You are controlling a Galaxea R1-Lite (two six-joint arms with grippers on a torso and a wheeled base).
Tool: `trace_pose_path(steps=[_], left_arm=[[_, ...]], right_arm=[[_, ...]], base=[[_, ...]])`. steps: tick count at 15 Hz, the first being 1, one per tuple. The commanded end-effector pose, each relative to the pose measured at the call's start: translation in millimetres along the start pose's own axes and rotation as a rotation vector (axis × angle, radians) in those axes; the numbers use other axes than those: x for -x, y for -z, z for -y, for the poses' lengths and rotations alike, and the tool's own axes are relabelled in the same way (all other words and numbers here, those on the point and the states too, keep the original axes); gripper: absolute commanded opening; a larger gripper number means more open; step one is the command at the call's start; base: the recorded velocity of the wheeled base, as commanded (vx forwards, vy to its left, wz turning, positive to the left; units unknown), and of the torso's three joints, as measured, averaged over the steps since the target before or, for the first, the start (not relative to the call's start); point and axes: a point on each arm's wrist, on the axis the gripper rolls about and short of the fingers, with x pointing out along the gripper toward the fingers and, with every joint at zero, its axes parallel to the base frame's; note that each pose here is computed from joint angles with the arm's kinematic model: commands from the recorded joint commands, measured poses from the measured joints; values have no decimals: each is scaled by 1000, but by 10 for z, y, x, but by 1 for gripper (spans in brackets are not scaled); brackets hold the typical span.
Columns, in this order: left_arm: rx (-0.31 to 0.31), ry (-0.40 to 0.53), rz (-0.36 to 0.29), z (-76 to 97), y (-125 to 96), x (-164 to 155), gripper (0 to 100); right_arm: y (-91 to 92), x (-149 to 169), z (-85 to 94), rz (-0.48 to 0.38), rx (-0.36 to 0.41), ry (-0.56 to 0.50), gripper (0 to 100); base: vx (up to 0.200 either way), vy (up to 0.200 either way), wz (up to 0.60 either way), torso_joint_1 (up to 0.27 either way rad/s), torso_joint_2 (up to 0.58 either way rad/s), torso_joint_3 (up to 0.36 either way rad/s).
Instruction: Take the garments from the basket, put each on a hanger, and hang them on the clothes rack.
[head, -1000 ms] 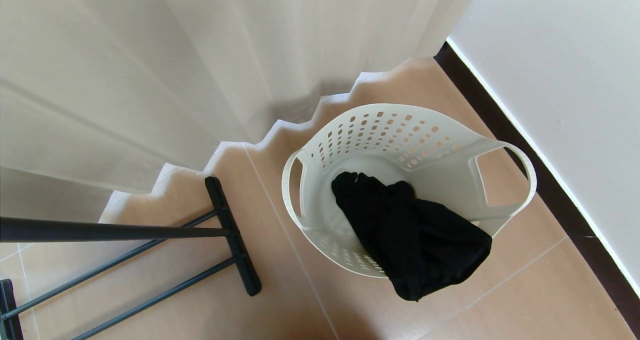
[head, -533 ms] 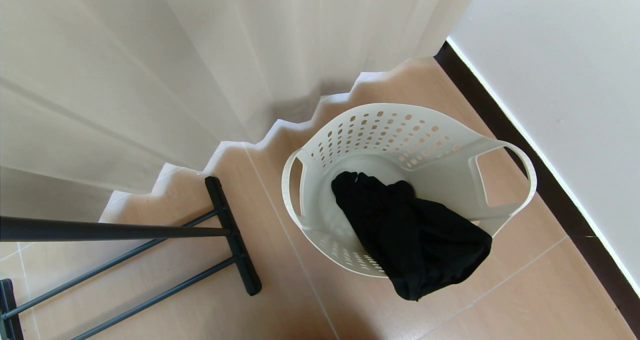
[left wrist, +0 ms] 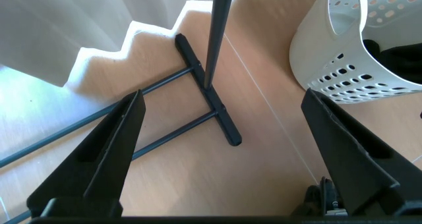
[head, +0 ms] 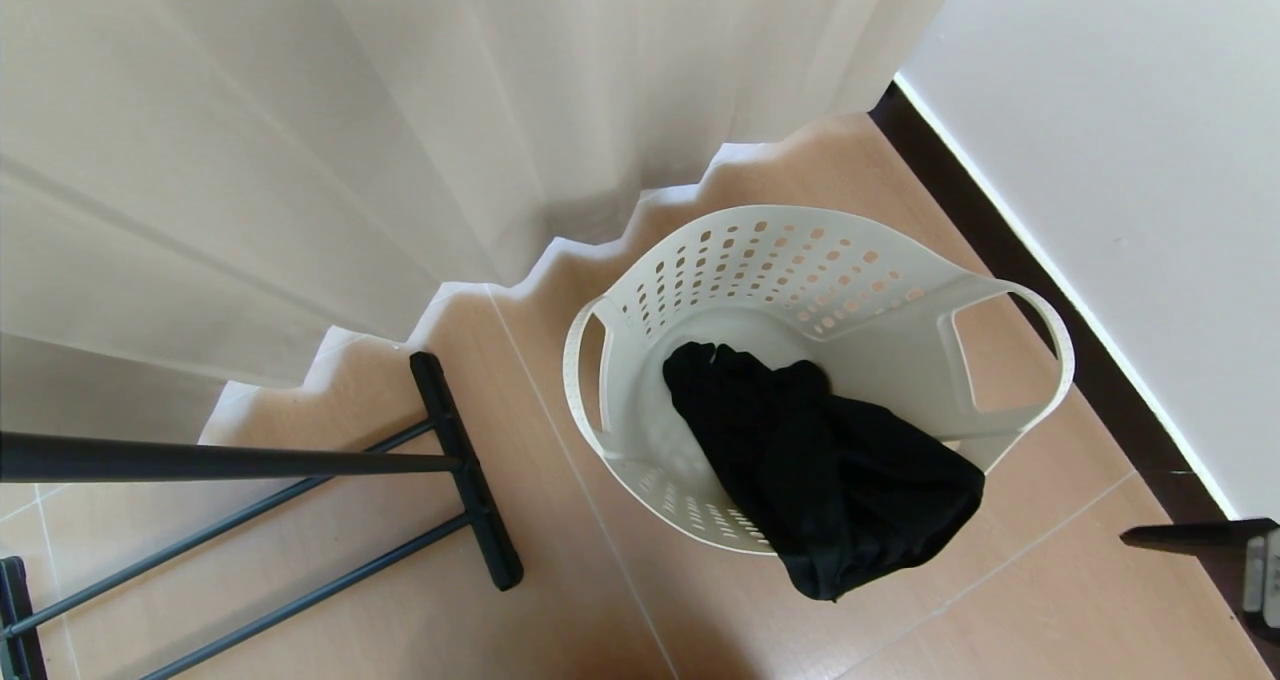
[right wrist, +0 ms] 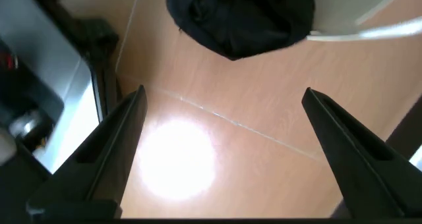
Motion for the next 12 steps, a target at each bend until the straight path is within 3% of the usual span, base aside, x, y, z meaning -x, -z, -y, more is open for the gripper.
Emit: trace_pose_path(steps=[1,12], left_arm=[[0,0,0,0,-1,0,100],[0,0,0,0,-1,0,100]], right_arm=[[-489,-334,471,-173,129,-144,100],[-816,-902,885,-333,180,-72,100]], base=[[0,0,0,0,0,0],[0,0,0,0,0,0]])
